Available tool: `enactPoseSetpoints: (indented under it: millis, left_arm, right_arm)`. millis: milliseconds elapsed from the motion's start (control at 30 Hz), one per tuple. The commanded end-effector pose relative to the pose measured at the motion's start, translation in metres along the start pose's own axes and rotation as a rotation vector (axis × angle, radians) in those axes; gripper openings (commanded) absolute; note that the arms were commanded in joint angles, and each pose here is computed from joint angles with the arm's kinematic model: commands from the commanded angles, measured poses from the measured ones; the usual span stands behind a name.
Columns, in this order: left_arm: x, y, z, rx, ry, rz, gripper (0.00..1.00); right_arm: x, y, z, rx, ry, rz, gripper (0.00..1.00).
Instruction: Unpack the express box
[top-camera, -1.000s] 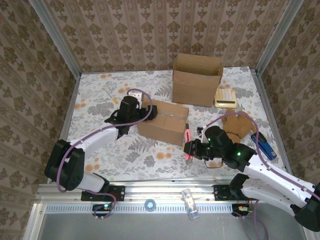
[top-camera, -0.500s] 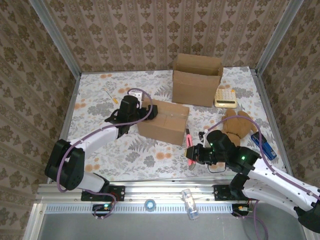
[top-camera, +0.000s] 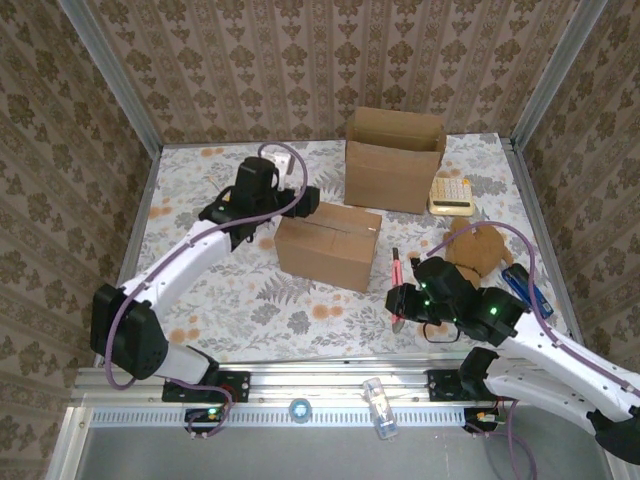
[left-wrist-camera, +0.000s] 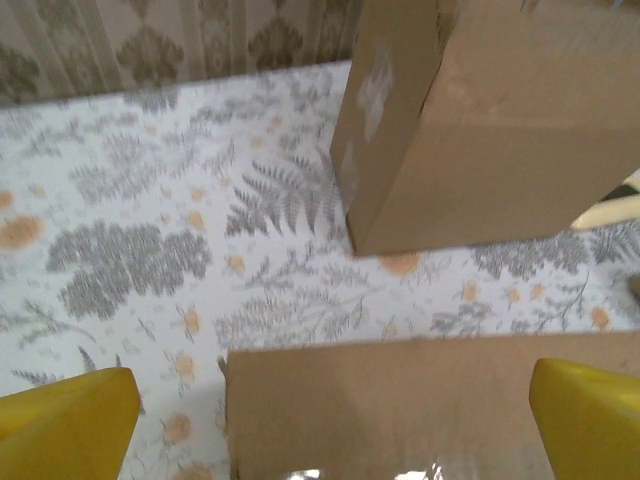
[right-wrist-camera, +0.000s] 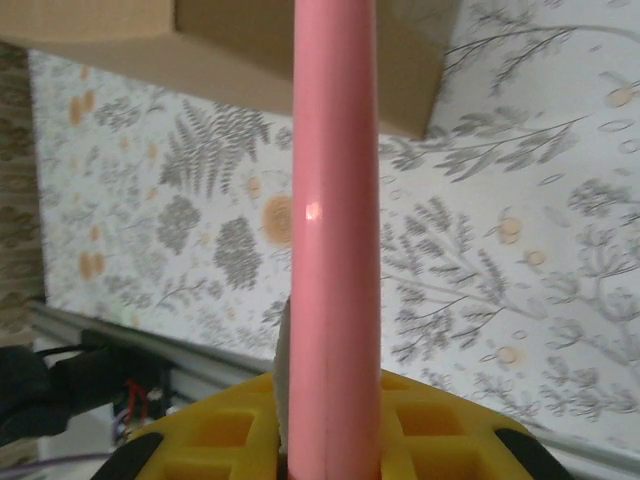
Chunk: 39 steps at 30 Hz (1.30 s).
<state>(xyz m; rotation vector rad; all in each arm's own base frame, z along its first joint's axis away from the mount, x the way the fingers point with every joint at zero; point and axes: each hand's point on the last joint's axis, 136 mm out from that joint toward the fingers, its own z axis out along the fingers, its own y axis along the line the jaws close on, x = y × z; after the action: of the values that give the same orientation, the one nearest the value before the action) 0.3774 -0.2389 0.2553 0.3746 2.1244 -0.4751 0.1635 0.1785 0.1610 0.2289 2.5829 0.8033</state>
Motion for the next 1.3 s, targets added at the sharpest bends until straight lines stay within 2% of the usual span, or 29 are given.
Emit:
enactPoseSetpoints:
  millis: [0,200,333,633,900,1267]
  left_arm:
    - [-0.01,0.016,0.006,-0.043,0.041,0.037,0.98]
    - [-0.013,0.059,0.062,-0.077,0.129,-0.002,0.94]
    - [-0.005,0.08,0.099,-0.095,0.182,-0.015,0.92]
    - [0.014,0.085,0.126,-0.073,0.252,-0.007,0.91]
    - [0.059,0.085,0.121,-0.06,0.319,-0.017,0.89]
    - [0.094,0.088,0.066,-0.122,0.293,-0.087,0.88]
  right_arm:
    - [-0.02,-0.014,-0.005,0.123,-0.096,-0.031,0.0]
    - [-0.03,-0.02,0.009,0.223,-0.125,-0.027,0.0]
    - [-0.029,-0.016,0.026,0.226,-0.118,-0.003,0.0]
    - [-0.035,-0.007,0.056,0.254,-0.123,0.03,0.0]
    - [-0.056,0.004,0.071,0.28,-0.151,0.017,0.0]
    - [-0.096,0.009,0.08,0.27,-0.187,0.01,0.0]
